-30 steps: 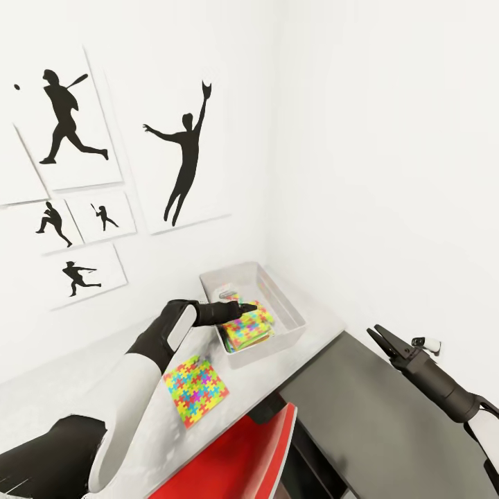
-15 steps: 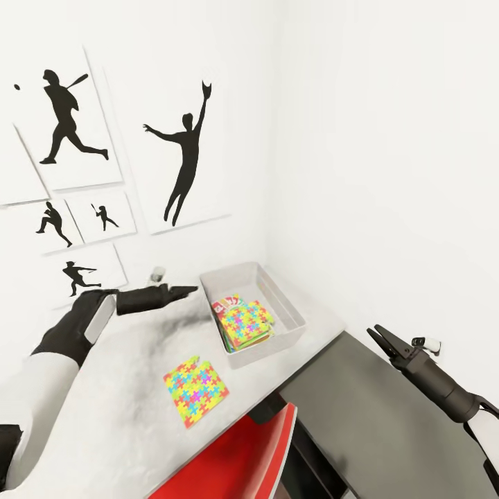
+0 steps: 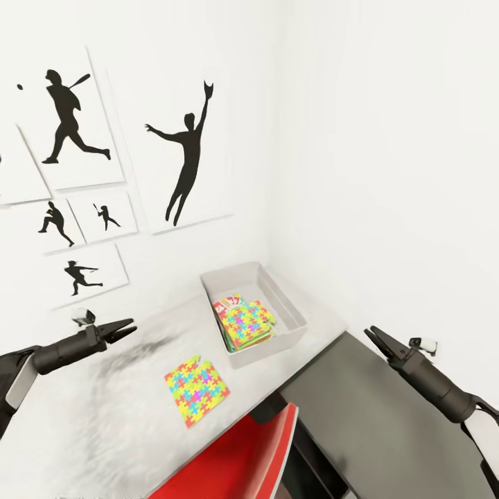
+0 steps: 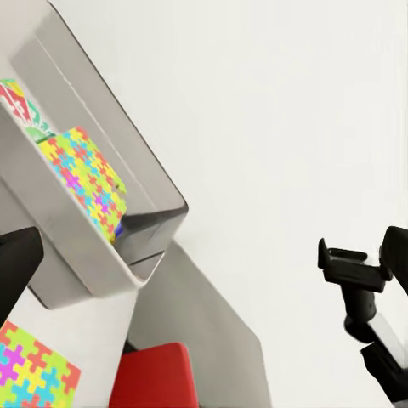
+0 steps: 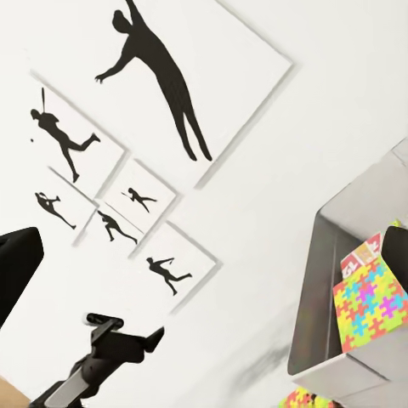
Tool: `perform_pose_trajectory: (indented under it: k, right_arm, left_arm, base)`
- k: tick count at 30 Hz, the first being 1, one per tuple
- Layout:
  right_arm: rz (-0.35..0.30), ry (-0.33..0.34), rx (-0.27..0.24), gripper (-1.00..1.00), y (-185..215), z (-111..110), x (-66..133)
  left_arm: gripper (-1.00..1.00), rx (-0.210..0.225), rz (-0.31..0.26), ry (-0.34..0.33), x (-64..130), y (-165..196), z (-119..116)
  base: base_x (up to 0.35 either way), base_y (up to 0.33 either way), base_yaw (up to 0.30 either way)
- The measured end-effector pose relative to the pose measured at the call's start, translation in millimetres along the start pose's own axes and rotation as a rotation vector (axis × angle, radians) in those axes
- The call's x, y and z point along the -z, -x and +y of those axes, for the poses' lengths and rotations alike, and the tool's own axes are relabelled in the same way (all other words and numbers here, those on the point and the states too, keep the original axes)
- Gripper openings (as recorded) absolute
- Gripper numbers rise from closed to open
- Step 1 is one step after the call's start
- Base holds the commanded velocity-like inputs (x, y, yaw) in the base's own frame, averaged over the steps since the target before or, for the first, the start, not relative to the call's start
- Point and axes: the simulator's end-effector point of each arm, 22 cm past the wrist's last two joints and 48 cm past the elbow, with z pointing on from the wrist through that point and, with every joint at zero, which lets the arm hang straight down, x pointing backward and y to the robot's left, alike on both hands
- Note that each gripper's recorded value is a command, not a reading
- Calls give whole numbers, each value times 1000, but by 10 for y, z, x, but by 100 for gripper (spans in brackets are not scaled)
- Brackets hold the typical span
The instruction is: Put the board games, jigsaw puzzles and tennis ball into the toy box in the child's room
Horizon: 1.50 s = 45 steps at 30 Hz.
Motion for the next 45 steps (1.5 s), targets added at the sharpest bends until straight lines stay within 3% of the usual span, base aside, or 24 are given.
perform_pose_trajectory:
  k: [21,32,45]
  right_arm:
    - [20,-22,9,100,-69,-68,-7]
    - [21,-23,9,100,-70,-70,-7]
    - [18,-19,13,100,-54,-39,-6]
  left_arm:
    - [100,-4,-8,-12,28,2,-12]
    - [100,-6,-10,-15,43,6,-19]
    - [100,-12,-11,-22,67,26,-66]
  base:
    - [-115,35,75]
    - [-196,7,258]
    - [-21,27,284]
